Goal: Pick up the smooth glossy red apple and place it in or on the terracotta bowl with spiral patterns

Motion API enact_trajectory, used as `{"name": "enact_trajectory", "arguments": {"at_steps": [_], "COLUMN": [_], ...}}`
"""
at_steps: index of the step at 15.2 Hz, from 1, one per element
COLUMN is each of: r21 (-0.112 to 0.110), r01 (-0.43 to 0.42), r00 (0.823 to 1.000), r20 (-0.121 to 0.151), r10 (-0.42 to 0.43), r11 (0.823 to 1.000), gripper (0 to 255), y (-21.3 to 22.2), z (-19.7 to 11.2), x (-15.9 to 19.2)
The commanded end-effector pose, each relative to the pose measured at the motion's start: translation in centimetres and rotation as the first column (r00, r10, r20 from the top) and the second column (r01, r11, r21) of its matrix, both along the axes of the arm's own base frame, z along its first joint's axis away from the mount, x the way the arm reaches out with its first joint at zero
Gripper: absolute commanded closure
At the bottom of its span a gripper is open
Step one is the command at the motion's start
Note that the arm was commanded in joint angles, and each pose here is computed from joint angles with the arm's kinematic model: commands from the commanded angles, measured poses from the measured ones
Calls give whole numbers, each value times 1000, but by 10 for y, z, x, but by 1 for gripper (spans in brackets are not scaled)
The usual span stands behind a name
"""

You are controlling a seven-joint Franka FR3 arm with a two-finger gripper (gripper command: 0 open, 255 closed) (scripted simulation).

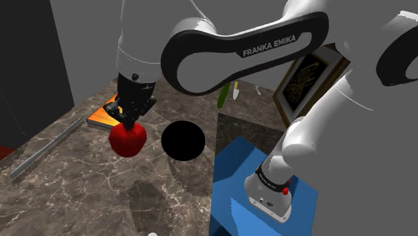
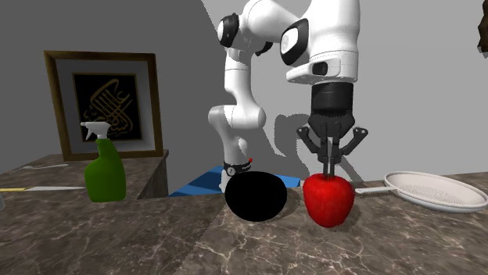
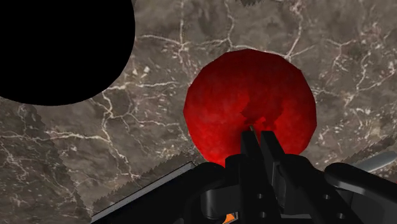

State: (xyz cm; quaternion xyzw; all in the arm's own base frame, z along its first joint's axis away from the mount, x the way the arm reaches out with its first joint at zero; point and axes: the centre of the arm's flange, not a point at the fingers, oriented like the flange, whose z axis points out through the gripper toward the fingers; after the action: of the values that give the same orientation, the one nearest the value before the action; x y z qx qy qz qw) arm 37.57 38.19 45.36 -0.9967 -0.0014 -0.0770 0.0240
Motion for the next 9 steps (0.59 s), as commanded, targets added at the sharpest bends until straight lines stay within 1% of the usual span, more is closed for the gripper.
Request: {"name": "enact_trajectory", "arguments": {"at_steps": [1, 9], "r21": [0, 0], "r01": [0, 0], "r00": [1000, 1000], "r20": [0, 0], "r10": [0, 0], "r11": [1000, 1000], "gripper": [255, 255], "y": [0, 0], "z": [11, 53], "x": [1, 1]}}
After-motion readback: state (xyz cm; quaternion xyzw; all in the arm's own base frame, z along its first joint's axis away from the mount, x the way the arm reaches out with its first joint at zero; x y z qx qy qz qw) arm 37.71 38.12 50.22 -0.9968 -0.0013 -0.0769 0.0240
